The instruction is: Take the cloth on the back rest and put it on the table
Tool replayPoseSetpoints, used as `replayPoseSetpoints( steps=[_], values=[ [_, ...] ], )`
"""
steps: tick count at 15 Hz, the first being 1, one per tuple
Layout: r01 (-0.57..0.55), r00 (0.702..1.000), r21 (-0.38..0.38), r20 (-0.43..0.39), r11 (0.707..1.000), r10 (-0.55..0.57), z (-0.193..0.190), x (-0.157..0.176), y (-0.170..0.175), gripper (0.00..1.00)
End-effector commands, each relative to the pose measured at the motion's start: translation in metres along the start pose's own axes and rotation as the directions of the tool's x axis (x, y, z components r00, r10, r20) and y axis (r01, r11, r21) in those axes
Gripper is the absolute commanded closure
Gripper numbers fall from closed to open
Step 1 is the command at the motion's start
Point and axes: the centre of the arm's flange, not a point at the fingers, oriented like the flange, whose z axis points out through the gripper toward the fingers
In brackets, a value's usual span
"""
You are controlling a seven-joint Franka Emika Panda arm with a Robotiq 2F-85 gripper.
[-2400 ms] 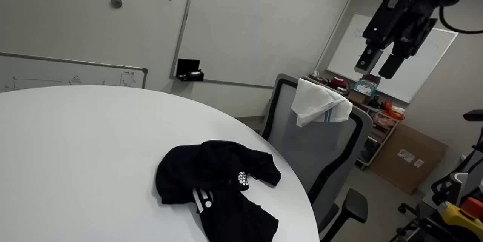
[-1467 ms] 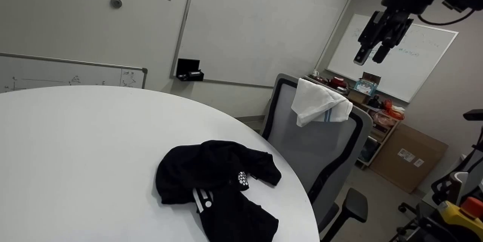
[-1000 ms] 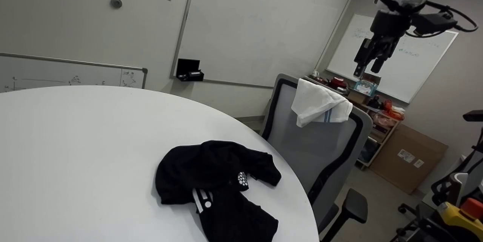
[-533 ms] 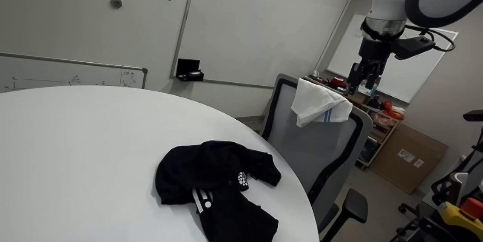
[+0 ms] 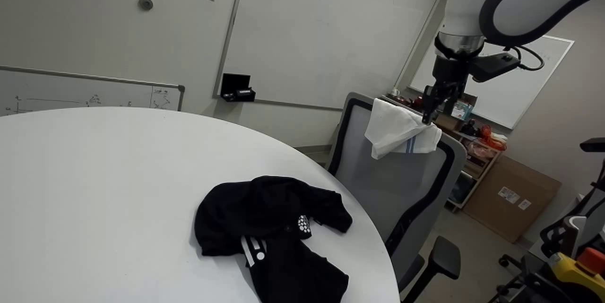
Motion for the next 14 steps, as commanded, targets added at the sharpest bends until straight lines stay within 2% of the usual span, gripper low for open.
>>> replayPoseSetpoints(
  steps=[1, 3, 5, 14],
  values=[
    [-0.005, 1.0, -0.025, -0.011, 1.0, 0.004, 0.01, 0.022, -0.008, 0.0],
    [-0.006, 1.0, -0.028, -0.005, 1.0, 0.006, 0.016, 0.027, -0.01, 0.02],
    [-0.005, 1.0, -0.029, 0.001, 1.0, 0.005, 0.02, 0.031, -0.013, 0.2],
    [-0.013, 1.0, -0.038, 0.002, 0.999, 0.013, 0.021, 0.042, -0.015, 0.89]
  ],
)
